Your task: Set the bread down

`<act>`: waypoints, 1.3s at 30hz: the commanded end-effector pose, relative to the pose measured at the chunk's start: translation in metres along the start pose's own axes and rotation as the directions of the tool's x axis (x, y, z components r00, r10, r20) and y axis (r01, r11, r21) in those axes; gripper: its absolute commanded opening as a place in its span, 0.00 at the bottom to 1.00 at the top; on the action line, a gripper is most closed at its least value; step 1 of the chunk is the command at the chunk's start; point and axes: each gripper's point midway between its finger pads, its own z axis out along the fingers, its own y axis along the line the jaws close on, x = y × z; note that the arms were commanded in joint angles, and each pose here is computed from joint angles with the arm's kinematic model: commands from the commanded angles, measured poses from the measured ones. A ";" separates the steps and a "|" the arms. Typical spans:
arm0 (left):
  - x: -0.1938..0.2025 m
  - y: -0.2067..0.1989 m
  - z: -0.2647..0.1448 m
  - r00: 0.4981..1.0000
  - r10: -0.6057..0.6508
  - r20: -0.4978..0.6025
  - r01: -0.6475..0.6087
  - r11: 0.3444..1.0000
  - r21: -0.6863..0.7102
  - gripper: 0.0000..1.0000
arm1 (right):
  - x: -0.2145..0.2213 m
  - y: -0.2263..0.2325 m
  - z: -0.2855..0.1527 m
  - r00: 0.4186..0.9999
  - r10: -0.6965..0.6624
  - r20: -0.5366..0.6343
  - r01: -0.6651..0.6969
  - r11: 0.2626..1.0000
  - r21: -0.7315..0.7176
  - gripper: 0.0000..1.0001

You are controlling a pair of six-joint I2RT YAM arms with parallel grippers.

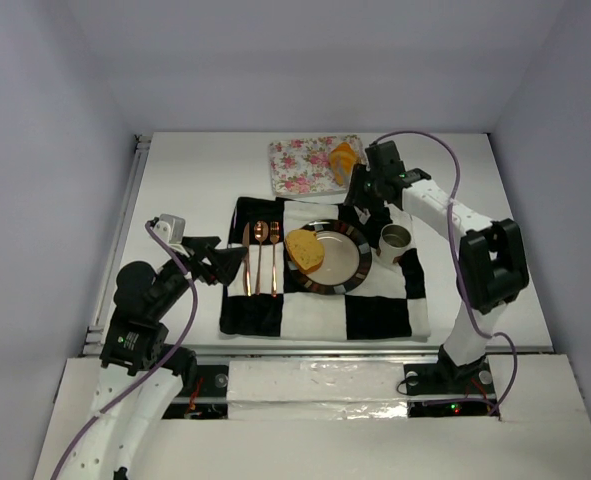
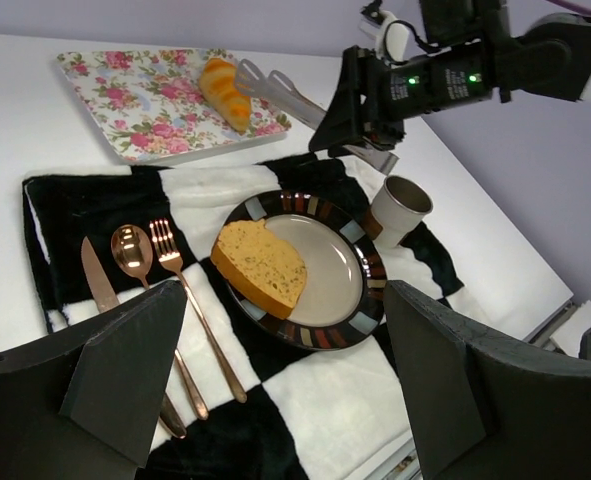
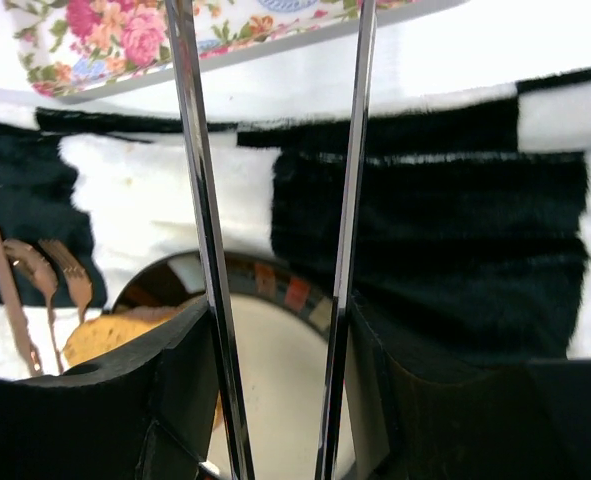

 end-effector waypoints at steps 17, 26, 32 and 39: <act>-0.005 -0.007 -0.001 0.999 0.021 0.027 -0.022 0.999 0.032 0.78 | -0.004 0.000 0.031 0.999 -0.025 -0.034 0.024 1.000 -0.012 0.33; -0.005 -0.007 -0.001 0.999 0.021 0.028 -0.022 0.999 0.030 0.78 | 0.005 0.014 -0.047 0.997 0.018 0.070 -0.008 0.989 -0.146 0.22; -0.005 -0.007 -0.001 0.999 0.020 0.030 -0.021 0.999 0.029 0.78 | 0.092 0.027 -0.094 1.000 0.012 -0.002 -0.012 0.976 -0.216 0.22; -0.007 -0.008 -0.002 0.999 0.021 0.036 -0.022 0.999 0.034 0.78 | 0.173 0.026 -0.147 0.996 0.074 -0.044 -0.082 0.966 -0.244 0.22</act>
